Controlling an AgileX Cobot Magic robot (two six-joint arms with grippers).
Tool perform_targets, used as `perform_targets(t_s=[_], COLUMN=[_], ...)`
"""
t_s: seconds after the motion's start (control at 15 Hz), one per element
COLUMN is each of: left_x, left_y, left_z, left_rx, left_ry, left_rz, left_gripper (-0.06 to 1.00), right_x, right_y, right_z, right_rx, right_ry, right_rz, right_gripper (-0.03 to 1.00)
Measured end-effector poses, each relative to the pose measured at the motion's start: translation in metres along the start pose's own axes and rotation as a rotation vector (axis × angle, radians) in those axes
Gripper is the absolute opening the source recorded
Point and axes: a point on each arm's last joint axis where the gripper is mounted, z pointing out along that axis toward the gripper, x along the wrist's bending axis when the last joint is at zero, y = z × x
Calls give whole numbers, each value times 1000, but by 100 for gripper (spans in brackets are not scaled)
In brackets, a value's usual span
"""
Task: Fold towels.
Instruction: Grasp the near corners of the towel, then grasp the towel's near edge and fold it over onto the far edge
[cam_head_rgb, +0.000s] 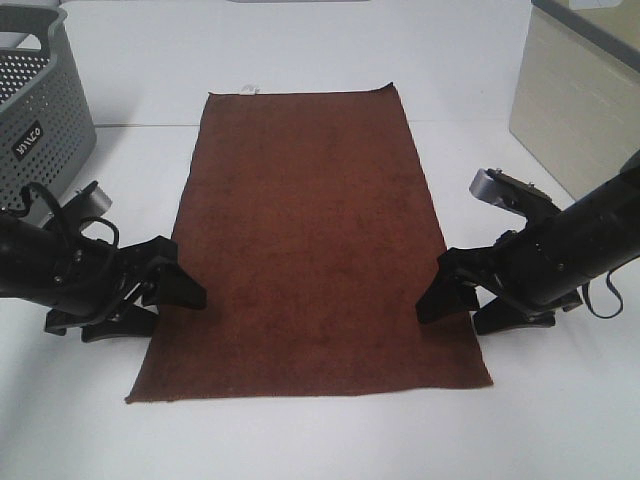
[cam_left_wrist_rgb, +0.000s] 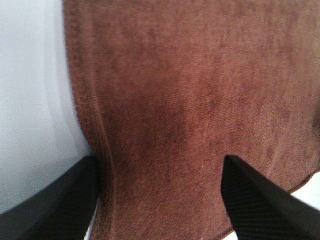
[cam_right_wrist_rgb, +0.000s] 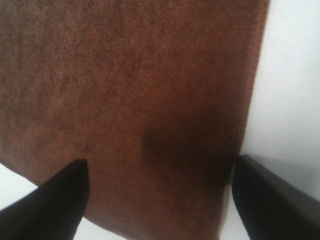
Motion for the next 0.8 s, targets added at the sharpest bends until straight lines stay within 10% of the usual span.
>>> perform_targets(t_s=[0.33,0.6,0.8], left_x=[-9,-2,-1], left_y=[4,4,3], left_z=[12,14,14], left_rx=[14,8,26], left_ry=[-23,32,43], left_rz=[23,43,87], left_gripper=[61,6,1], right_x=[-2,-6,-6], right_y=[0,-2,-2], right_z=[9,13,13], right_rx=[6,24,24], right_ry=[24,9,9], right_rz=[76,71,100], right_gripper=[52,4,0])
